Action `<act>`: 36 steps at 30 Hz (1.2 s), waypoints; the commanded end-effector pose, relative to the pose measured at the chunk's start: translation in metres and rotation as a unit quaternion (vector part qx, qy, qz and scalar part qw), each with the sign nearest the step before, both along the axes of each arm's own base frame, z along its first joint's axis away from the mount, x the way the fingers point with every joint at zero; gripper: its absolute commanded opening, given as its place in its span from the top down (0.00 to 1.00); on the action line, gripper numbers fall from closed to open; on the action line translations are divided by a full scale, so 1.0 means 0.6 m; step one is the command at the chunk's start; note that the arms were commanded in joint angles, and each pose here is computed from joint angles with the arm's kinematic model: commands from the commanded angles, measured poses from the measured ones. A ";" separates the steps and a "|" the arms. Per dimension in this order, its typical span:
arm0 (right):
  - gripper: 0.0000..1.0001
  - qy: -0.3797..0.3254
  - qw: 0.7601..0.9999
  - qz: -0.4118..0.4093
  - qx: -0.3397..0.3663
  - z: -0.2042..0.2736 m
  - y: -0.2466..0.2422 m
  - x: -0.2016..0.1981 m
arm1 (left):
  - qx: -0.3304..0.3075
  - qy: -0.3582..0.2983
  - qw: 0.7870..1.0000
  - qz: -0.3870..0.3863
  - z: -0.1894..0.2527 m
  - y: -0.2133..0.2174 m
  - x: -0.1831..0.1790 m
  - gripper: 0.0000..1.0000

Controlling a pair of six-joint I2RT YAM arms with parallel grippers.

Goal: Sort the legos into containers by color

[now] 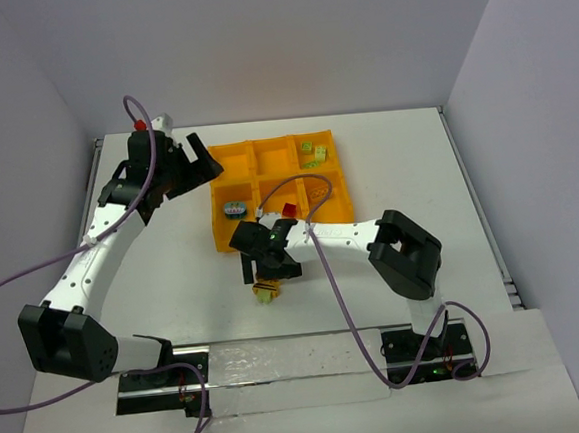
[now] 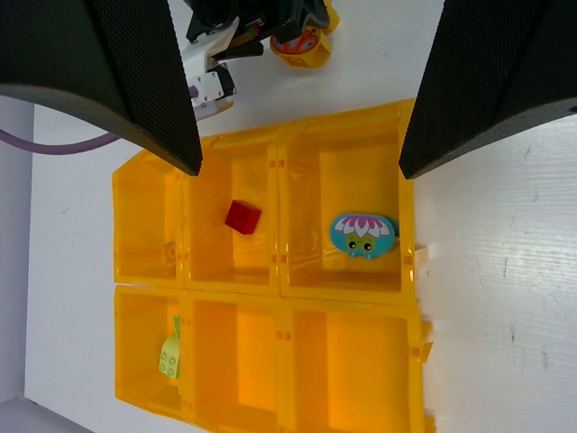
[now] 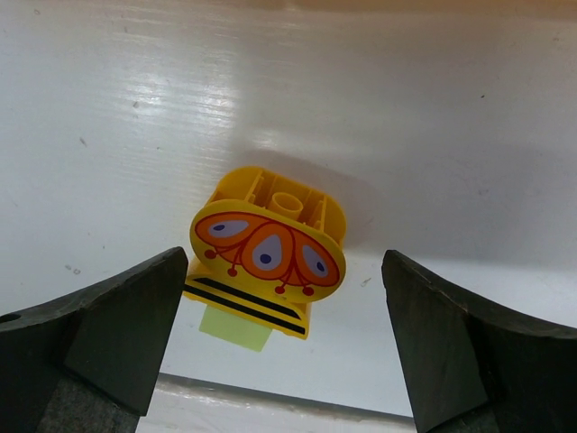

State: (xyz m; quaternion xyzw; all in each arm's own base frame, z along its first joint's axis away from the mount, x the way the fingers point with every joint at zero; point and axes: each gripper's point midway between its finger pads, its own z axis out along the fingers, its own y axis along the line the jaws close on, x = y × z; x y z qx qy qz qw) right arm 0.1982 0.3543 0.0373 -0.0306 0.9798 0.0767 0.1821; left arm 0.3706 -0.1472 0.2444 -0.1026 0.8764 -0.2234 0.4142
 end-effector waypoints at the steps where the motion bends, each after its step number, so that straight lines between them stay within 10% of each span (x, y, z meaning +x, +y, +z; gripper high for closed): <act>1: 0.04 0.002 1.000 -0.021 0.011 0.013 0.010 -0.007 | -0.009 -0.032 0.999 -0.019 0.037 -0.006 0.004 0.01; 22: 0.19 -0.020 0.999 0.028 -0.016 -0.009 0.044 0.007 | -0.008 -0.035 0.999 -0.017 0.030 -0.003 0.000 0.01; 29: 0.50 -0.048 0.998 0.036 -0.003 0.016 0.043 0.018 | -0.017 -0.029 0.999 -0.019 0.012 -0.008 0.000 0.01; 36: 0.56 -0.093 0.994 0.063 0.016 0.079 0.034 0.031 | -0.028 -0.002 1.000 -0.013 -0.029 -0.012 -0.006 0.01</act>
